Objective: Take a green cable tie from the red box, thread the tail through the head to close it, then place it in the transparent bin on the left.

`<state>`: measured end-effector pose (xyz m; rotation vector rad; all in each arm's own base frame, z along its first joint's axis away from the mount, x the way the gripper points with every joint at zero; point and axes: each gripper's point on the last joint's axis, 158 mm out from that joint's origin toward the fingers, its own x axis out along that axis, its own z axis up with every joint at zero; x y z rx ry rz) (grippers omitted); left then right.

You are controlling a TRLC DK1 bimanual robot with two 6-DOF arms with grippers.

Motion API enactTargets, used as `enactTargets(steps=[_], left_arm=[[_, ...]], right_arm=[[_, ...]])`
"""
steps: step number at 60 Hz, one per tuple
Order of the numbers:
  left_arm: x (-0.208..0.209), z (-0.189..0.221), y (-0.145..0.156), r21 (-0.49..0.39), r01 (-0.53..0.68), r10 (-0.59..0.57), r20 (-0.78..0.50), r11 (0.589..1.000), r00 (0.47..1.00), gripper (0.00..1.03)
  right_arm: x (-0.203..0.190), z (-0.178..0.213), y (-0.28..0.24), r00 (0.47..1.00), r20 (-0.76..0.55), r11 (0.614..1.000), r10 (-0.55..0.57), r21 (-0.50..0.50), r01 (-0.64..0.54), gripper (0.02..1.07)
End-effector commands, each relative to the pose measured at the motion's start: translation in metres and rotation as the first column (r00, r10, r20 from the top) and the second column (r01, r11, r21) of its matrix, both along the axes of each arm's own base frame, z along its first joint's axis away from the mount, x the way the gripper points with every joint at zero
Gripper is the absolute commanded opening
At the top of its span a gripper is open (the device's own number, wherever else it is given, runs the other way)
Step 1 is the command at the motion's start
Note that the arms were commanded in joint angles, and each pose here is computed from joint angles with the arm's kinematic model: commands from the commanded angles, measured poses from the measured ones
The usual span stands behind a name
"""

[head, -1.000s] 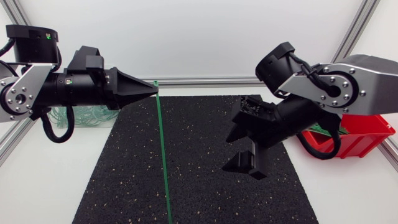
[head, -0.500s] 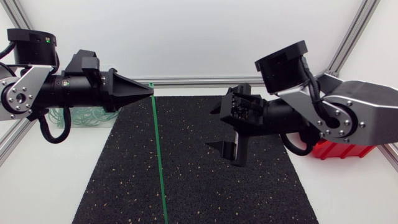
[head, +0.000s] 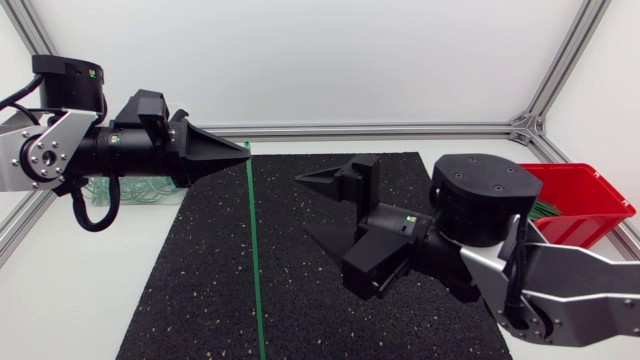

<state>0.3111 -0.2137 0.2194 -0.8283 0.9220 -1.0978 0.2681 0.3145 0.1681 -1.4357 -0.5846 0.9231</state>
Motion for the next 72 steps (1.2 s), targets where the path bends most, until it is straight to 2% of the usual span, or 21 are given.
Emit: enactTargets(steps=[1, 14, 26, 39, 57, 72], left_arm=[[0.005, -0.001, -0.002, -0.009, 0.022, -0.022, 0.000, 1.000, 1.000, 0.04], [0.000, -0.010, -0.011, -0.003, 0.068, -0.068, -0.007, 0.998, 0.998, 0.04], [-0.009, -0.013, -0.019, 0.010, 0.106, -0.106, -0.010, 0.994, 0.994, 0.04], [-0.010, -0.017, -0.021, 0.015, 0.114, -0.114, -0.017, 0.993, 0.993, 0.04], [-0.006, -0.022, -0.022, 0.019, 0.119, -0.118, -0.028, 0.993, 0.993, 0.04], [-0.004, -0.021, -0.027, 0.022, 0.129, -0.128, -0.032, 0.991, 0.991, 0.04]], right_arm=[[-0.013, -0.002, 0.014, 0.994, 0.081, 0.996, 0.069, -0.055, -0.065, 1.03], [-0.047, -0.012, 0.038, 0.966, 0.166, 0.977, 0.198, -0.117, -0.180, 1.04], [-0.072, -0.037, 0.047, 0.936, 0.162, 0.941, 0.312, -0.188, -0.281, 1.03], [-0.094, -0.073, 0.051, 0.882, 0.160, 0.869, 0.443, -0.319, -0.378, 1.03], [-0.138, -0.095, 0.054, 0.846, 0.114, 0.825, 0.521, -0.322, -0.465, 1.03], [-0.157, -0.114, 0.052, 0.823, 0.085, 0.794, 0.562, -0.333, -0.508, 1.02]])
